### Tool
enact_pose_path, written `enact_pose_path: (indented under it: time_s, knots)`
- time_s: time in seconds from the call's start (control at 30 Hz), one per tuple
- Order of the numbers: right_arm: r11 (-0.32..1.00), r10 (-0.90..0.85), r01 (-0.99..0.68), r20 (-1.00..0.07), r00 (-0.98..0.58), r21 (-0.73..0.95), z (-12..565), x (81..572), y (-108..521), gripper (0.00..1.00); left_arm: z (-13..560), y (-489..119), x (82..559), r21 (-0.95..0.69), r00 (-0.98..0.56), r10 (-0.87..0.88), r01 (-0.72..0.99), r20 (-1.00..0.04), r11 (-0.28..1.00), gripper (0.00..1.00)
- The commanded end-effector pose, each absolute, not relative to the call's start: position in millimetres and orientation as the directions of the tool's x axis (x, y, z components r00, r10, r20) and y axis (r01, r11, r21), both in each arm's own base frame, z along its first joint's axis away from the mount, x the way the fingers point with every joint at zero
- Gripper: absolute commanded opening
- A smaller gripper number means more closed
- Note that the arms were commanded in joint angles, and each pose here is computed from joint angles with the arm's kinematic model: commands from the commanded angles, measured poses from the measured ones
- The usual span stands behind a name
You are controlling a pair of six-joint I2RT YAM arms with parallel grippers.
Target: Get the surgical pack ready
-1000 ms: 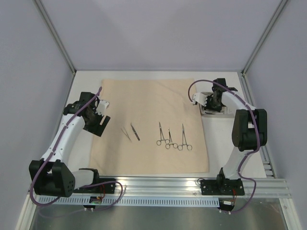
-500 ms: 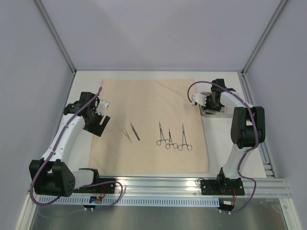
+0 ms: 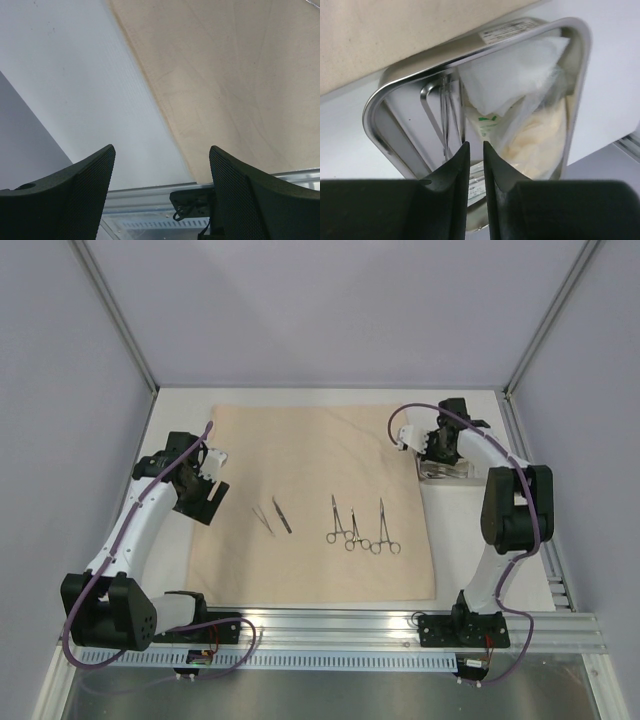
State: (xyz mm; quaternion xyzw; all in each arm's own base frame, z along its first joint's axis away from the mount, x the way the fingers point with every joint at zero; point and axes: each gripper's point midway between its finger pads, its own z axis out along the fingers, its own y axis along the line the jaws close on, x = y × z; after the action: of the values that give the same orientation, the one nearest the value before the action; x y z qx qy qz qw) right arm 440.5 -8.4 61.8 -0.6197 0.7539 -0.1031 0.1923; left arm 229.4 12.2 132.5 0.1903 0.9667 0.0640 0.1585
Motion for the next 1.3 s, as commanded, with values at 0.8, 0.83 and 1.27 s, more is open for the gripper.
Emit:
enact_pose_path:
  time_s: [0.8,0.83,1.27]
  knots:
    - [0.729,-0.280,-0.614,-0.687,-0.670,0.303,132,306,408,0.43,167,23,221,0.231,-0.827,0.337,0.256,-0.451,0.939,0.86]
    - [0.711,-0.290,-0.633,-0.692,-0.661,0.306,133,300,422,0.43,168,22,220,0.231,-0.823,0.341,0.261,-0.453,0.937,0.86]
    - [0.773,-0.386,-0.595,-0.580,-0.717,0.221,48,297,436,0.40,170,16,221,0.208,-0.811,0.346,0.279,-0.472,0.938,0.86]
